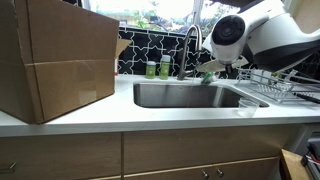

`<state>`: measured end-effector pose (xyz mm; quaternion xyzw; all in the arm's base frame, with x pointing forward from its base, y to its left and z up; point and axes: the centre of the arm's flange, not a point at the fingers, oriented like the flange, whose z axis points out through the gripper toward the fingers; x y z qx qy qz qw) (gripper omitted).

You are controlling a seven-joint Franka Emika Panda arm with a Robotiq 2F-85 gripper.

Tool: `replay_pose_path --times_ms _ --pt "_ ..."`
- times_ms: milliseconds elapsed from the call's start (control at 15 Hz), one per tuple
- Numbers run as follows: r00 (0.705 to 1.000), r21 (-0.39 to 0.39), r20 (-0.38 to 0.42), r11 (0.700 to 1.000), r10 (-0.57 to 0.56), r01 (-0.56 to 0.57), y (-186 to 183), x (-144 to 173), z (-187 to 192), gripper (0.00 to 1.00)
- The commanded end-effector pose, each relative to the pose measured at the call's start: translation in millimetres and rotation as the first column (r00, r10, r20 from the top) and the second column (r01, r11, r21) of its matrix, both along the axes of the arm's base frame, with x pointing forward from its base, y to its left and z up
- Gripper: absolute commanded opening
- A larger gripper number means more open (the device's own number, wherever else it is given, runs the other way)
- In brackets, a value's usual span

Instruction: Pick up the plate, rinse the plate with water, put the plate back on the dish rack

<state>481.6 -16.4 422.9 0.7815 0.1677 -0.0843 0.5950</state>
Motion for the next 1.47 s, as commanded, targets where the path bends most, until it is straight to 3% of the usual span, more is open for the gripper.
replay_pose_path --times_ms 0,800,1400 --pt "1.0 -0.023 0.01 1.0 0.014 -0.014 4.7 14.5 -10.6 0.03" --pt "0.976 -0.035 0.215 0.999 -0.027 0.035 6.9 44.9 -29.1 0.03" --pt "0.937 -0.062 0.305 0.978 -0.17 0.198 3.3 56.5 -40.2 0.03"
